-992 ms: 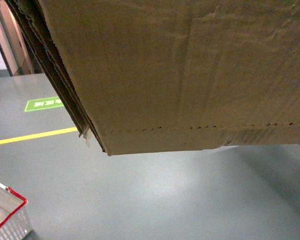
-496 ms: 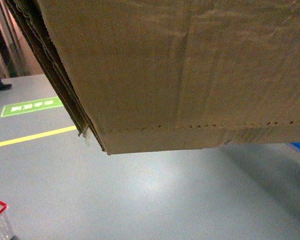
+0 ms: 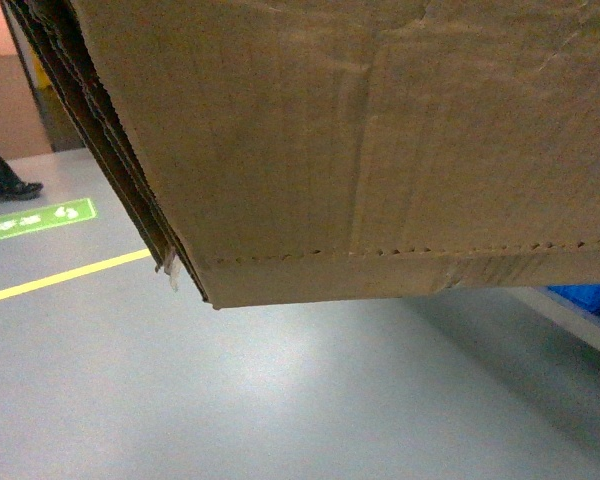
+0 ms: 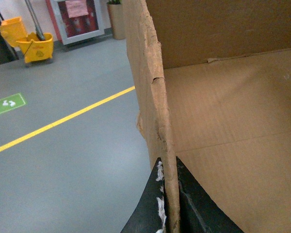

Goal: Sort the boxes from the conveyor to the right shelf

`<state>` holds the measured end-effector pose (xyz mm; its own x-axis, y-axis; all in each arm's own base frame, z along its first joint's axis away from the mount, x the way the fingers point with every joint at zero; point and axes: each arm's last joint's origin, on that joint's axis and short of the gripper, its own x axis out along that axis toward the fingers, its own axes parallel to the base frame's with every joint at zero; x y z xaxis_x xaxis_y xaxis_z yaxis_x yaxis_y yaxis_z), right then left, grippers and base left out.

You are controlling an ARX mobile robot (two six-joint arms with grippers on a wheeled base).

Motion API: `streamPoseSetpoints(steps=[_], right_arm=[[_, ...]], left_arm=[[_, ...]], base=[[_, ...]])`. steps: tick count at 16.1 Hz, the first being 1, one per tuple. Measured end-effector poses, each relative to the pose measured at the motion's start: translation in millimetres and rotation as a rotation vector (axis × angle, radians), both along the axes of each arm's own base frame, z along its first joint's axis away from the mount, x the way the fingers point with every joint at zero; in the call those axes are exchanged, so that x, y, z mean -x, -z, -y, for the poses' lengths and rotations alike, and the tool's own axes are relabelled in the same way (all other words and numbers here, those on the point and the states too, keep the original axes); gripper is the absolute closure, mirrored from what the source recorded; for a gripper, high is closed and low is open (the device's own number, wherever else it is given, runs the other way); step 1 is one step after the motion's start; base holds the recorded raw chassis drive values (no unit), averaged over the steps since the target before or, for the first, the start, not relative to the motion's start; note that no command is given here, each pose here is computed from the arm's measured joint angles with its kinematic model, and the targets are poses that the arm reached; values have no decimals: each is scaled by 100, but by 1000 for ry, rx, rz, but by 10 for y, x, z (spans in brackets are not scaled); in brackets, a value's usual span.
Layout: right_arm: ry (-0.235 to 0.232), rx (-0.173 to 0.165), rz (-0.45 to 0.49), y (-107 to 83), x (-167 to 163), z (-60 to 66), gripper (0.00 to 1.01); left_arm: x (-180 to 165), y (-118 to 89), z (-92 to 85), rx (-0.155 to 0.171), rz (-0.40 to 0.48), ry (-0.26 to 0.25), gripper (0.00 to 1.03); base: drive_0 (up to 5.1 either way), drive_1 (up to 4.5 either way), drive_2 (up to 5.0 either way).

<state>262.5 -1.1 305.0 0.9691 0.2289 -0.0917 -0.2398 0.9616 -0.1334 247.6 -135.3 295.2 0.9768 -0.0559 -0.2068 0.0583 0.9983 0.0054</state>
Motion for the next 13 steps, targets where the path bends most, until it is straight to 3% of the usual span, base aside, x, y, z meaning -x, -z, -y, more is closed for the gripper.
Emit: streamPoseSetpoints(steps=[3, 10, 13], right_arm=[[0, 0, 0, 0, 0, 0, 99], [0, 0, 0, 3, -4, 0, 99], [3, 0, -4, 14, -12, 6, 99]], left_arm=[[0, 0, 0, 0, 0, 0, 101], [-2, 0, -1, 0, 0, -1, 101], [-12, 20, 15, -2, -5, 5, 101]], base=[[-138, -138, -138], [203, -43, -638], [-129, -129, -129]])
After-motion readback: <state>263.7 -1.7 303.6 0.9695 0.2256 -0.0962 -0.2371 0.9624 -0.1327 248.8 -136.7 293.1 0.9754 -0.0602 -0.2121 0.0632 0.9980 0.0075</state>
